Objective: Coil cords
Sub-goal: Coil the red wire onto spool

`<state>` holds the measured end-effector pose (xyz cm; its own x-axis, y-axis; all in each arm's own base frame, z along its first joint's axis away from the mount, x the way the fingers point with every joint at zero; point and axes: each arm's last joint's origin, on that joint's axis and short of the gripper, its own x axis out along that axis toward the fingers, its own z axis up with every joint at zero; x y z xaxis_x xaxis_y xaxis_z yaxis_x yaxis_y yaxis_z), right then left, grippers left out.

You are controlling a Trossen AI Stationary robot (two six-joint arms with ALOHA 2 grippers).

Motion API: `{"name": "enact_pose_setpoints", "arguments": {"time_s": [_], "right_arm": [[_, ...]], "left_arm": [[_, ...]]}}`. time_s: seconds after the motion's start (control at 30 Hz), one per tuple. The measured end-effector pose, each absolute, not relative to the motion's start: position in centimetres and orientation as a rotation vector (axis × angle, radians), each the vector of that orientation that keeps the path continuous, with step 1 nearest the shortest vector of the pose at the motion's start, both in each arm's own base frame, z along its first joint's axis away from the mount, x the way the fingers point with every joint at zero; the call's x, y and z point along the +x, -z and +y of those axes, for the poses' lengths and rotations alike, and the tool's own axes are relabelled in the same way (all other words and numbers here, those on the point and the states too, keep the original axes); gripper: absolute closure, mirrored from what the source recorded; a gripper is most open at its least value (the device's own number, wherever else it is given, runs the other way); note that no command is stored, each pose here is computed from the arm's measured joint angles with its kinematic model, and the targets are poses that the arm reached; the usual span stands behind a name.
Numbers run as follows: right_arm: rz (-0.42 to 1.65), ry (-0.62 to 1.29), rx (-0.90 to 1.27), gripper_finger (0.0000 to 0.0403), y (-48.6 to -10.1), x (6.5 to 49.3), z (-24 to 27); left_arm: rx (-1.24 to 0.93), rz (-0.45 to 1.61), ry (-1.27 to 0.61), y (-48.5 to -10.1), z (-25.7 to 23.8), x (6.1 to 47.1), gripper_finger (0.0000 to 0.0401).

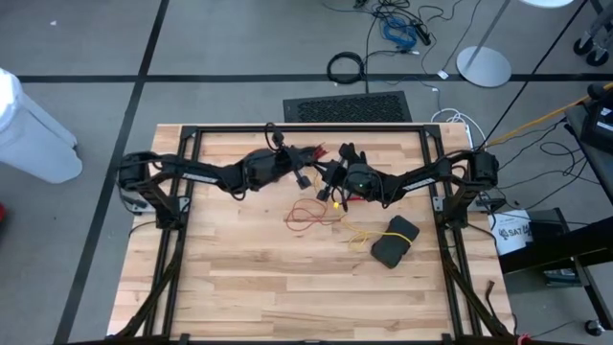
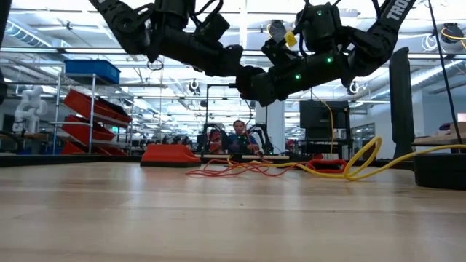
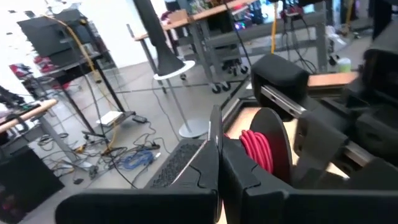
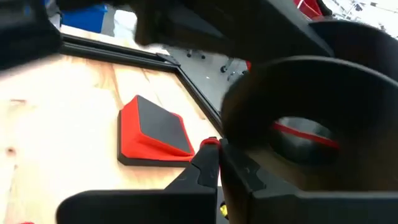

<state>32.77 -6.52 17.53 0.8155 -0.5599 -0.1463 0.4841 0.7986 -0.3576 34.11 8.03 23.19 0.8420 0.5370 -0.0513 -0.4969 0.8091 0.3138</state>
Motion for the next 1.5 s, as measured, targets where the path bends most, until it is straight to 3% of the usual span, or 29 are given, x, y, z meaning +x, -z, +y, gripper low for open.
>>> {"name": "enact_pose_setpoints", "arguments": {"time_s": [0.53,1.0,1.5], "right_arm": [[0.347,0.673,-0.37,0.0402,-16.9,32.3,-7.3],[0.385,0.622,-0.304,0.0402,-16.3,32.1,-8.0],[0.412,0.629,-0.293,0.033,-16.0,32.0,-8.1]], "left_arm": [[0.315,0.334,-0.298,-25.3,6.8,31.2,0.0401],[0.338,0.391,-0.278,-25.4,6.7,30.5,0.0401],[0.335,0.422,-0.265,-25.1,6.6,30.4,0.0401]]}}
